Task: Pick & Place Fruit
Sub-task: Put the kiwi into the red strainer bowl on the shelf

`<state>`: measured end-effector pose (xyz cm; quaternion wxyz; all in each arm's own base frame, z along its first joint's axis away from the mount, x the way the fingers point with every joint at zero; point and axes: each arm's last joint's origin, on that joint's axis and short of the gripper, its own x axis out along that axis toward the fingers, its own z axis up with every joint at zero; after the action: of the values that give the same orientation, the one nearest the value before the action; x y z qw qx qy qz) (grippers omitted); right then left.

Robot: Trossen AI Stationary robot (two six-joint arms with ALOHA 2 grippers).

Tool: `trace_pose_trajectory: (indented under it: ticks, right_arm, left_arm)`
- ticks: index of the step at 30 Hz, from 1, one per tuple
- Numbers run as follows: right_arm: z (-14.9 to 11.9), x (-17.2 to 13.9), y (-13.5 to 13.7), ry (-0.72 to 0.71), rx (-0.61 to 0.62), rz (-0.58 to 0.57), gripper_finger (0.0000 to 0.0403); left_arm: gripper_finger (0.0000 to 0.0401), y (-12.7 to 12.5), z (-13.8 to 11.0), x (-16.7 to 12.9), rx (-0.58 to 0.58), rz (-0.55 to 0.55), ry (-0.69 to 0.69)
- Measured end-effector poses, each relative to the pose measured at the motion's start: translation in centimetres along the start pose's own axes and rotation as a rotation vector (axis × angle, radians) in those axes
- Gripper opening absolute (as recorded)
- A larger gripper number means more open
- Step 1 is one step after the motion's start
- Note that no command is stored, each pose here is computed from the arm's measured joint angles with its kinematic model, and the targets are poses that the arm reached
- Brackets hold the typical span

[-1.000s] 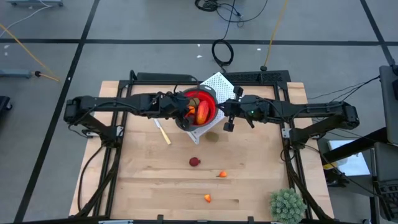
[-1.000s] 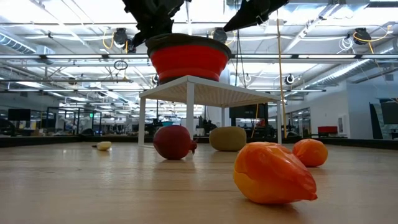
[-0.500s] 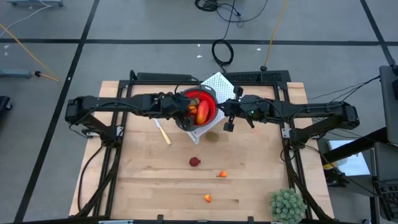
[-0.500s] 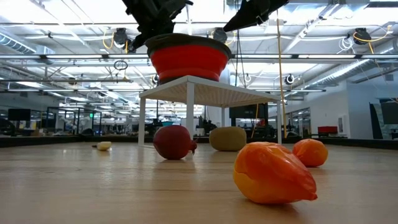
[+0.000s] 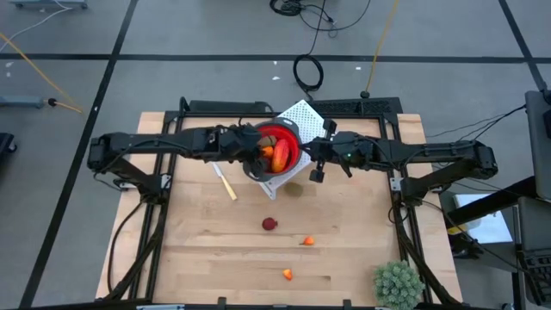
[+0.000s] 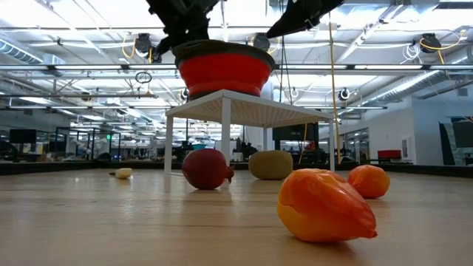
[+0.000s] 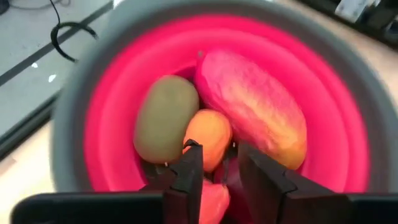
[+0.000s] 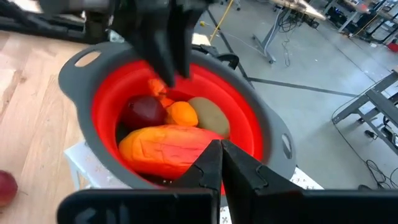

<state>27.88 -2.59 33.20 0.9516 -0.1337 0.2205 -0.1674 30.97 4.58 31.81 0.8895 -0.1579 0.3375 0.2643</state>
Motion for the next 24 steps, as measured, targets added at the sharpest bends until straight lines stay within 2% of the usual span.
trace_pose_trajectory:
  ticks: [4,9,17,20,24]
  right_arm:
    - [-0.3,0.0,0.3,0.021,-0.012,0.063,0.0001]
    - [-1.1,-0.2,1.0,0.076,-0.029,0.245,0.0001]
    - [-2.1,-0.5,1.6,0.18,0.056,0.379,0.0]
    - [-2.4,-0.6,1.8,0.219,0.113,0.441,0.0]
    - [-2.7,-0.9,2.0,0.267,0.17,0.508,0.0]
  left_arm:
    - [0.0116,0.5,0.6,-2.0,0.003,-0.019,-0.057]
    - [0.0117,1.4,1.0,-5.3,-0.011,0.02,-0.161]
    - [0.0114,2.5,1.1,-9.3,0.06,0.041,-0.268]
    - [0.0089,2.7,1.1,-10.0,0.081,0.019,-0.281]
    - [0.0028,2.7,0.9,-10.4,0.131,-0.041,-0.268]
